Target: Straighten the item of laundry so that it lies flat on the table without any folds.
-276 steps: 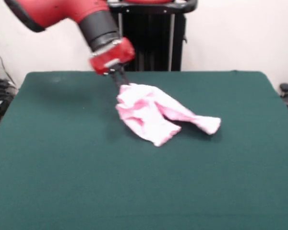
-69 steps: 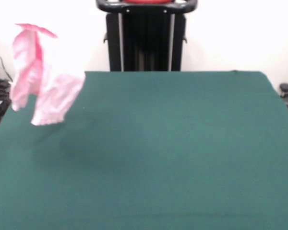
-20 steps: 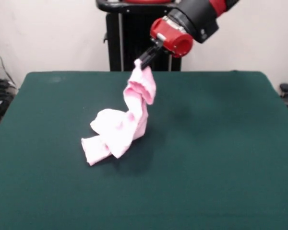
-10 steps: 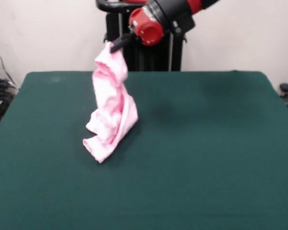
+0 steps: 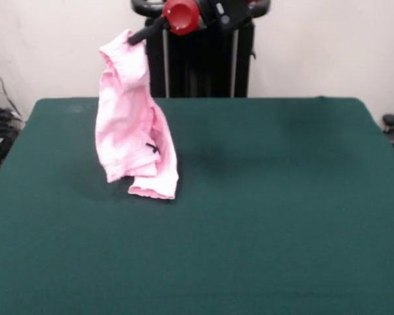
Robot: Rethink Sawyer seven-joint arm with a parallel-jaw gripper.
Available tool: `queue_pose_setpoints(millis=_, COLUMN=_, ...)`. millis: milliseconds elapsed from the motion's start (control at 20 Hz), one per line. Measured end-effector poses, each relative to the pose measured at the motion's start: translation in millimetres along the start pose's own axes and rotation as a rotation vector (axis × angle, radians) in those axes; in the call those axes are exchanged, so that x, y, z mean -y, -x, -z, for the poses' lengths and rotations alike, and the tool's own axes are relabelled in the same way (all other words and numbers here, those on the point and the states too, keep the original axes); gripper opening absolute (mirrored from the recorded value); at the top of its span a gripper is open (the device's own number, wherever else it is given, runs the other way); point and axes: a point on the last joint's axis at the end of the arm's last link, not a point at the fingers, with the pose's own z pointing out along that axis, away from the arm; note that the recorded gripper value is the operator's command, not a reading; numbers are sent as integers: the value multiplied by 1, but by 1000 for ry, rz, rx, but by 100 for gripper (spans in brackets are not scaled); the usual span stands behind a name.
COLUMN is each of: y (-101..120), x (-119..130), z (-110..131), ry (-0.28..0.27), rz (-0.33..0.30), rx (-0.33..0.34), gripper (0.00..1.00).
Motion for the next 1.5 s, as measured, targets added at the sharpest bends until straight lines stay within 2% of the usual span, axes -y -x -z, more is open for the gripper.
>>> queue_pose_setpoints(millis=150, y=-6, x=-2, z=5, ry=-26, rz=-50, rx=-42, gripper=0)
queue_pose_setpoints(millis=350, y=-13, x=-2, z=9, ry=-26, rz=-47, rx=-57, gripper=0)
queue_pose_setpoints(millis=650, y=-36, x=5, z=6, ry=7, rz=-11, rx=-53, gripper=0)
queue_pose_setpoints(millis=850, y=-47, x=12, z=3, ry=24, rz=-24, rx=-48, gripper=0)
queue_pose_setpoints(millis=1150, y=-70, x=31, z=-9, ry=45, rz=-83, rx=-37, gripper=0)
queue_pose_setpoints(millis=1500, y=-90, x=51, z=-22, ry=63, rz=-65, rx=-42, gripper=0)
